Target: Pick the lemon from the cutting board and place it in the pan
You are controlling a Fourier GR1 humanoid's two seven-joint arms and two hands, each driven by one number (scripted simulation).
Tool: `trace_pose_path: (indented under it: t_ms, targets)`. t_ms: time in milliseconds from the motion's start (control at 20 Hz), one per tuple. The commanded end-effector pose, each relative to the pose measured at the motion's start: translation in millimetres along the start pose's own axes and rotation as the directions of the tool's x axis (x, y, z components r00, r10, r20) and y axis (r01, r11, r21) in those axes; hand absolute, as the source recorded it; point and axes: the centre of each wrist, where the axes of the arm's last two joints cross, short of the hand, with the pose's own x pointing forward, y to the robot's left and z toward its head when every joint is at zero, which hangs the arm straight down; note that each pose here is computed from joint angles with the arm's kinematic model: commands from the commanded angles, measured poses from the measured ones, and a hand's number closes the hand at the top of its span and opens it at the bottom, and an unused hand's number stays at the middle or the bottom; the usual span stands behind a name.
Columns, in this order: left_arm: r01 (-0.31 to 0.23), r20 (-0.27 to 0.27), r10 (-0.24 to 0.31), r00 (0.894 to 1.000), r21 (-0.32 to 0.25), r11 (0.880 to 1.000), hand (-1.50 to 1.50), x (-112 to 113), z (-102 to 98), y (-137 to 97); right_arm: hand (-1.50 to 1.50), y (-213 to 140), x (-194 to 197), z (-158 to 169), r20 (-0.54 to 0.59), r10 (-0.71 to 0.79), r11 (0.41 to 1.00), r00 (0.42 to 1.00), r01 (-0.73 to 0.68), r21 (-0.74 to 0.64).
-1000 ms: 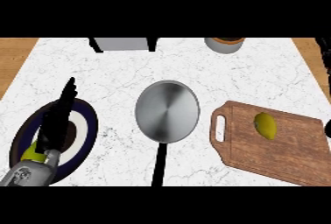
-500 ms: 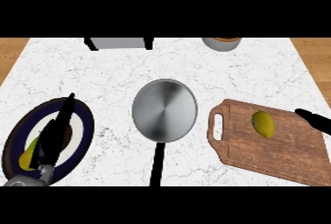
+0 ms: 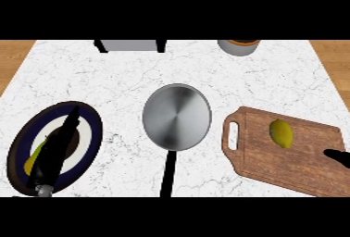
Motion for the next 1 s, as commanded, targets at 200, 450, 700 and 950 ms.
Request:
trace_pose_path:
  t_ms: [200, 450, 700, 950]
  targets:
    - [0.005, -0.003, -0.005, 1.0, -0.008, 1.0, 0.0, -7.4, 16.0, -10.7, -1.5, -14.5, 68.4, 9.7, -0.003, 0.176, 0.95, 0.984, -0.169, 0.264]
    - [-0.013, 0.002, 0.013, 1.0, -0.018, 1.0, 0.0, 4.8, 5.2, -2.7, -1.5, -8.3, 115.6, 1.8, 0.006, 0.246, 0.909, 0.969, -0.233, 0.347]
    - [0.009, 0.016, -0.009, 1.0, -0.008, 1.0, 0.0, -13.3, 1.3, -4.3, -1.5, 19.9, 130.7, -21.6, -0.081, 0.286, 0.88, 0.955, -0.228, 0.416]
    - [-0.02, 0.003, 0.021, 1.0, -0.03, 0.999, 0.0, 17.8, -15.2, -6.8, -1.5, 47.8, 142.2, -27.6, -0.078, 0.361, 0.834, 0.929, -0.285, 0.472]
